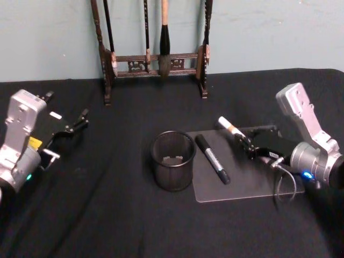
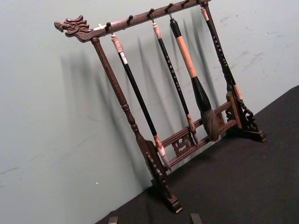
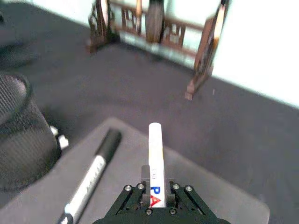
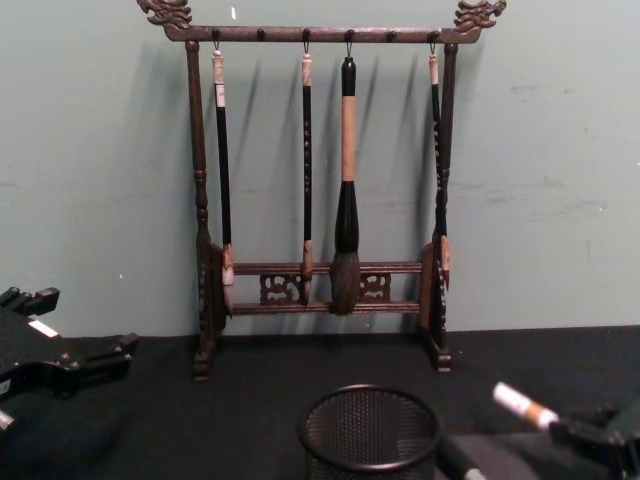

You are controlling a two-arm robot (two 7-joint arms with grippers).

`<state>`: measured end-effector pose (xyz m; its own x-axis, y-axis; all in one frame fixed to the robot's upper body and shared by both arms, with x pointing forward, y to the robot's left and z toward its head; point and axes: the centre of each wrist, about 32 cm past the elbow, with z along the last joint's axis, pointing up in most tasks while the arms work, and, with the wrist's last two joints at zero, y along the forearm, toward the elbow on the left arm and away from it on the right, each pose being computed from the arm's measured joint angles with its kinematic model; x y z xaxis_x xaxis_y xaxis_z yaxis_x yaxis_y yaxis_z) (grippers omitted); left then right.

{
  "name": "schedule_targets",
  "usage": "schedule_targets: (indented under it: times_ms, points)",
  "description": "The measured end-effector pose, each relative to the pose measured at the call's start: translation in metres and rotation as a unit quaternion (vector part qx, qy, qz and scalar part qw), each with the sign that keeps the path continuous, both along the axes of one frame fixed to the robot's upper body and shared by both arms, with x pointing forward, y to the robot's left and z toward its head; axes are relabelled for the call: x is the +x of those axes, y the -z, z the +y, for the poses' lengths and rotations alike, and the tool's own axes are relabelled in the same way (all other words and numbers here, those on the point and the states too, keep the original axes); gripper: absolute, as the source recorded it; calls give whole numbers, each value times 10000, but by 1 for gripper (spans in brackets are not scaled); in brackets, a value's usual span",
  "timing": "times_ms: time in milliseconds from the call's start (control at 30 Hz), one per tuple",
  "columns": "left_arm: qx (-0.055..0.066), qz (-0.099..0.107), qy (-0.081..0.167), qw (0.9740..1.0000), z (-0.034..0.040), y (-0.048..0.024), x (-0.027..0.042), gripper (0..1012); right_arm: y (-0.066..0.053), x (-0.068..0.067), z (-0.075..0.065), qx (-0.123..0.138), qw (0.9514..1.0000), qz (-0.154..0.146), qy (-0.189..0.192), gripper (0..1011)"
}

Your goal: Pick up the water-based marker from the table and place it into the pen holder.

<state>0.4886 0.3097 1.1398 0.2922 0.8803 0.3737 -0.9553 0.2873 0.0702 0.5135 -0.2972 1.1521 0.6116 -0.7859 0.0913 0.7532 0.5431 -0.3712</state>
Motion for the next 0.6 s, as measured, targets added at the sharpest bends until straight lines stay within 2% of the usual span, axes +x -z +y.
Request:
schedule_targets:
  times_ms: [100, 167, 200, 333, 367, 433, 467, 500, 600]
  points:
    - [0, 0, 0, 10000, 0, 0, 0, 1001, -23, -14, 12, 97, 9996, -261, -18, 171]
    - [0, 0, 0, 10000, 0, 0, 0, 1001, -44, -28, 27, 216, 9982, -551, -48, 171]
    - [0, 0, 0, 10000, 0, 0, 0, 1001, -54, -35, 42, 319, 9967, -749, -75, 171]
    - [0, 0, 0, 10000, 0, 0, 0, 1001, -59, -45, 95, 588, 9911, -1188, -154, 171]
    - [0, 0, 0, 10000, 0, 0, 0, 1001, -56, -47, 124, 729, 9871, -1407, -215, 171]
    - [0, 0, 0, 10000, 0, 0, 0, 1001, -49, -48, 157, 859, 9831, -1593, -278, 171]
    - [0, 0, 0, 10000, 0, 0, 0, 1001, -36, -46, 197, 1001, 9784, -1771, -356, 171]
    - [0, 0, 0, 10000, 0, 0, 0, 1001, -36, -46, 197, 1001, 9784, -1771, -356, 171]
    - [0, 0, 0, 10000, 0, 0, 0, 1001, 0, -22, 321, 1341, 9663, -2109, -619, 171]
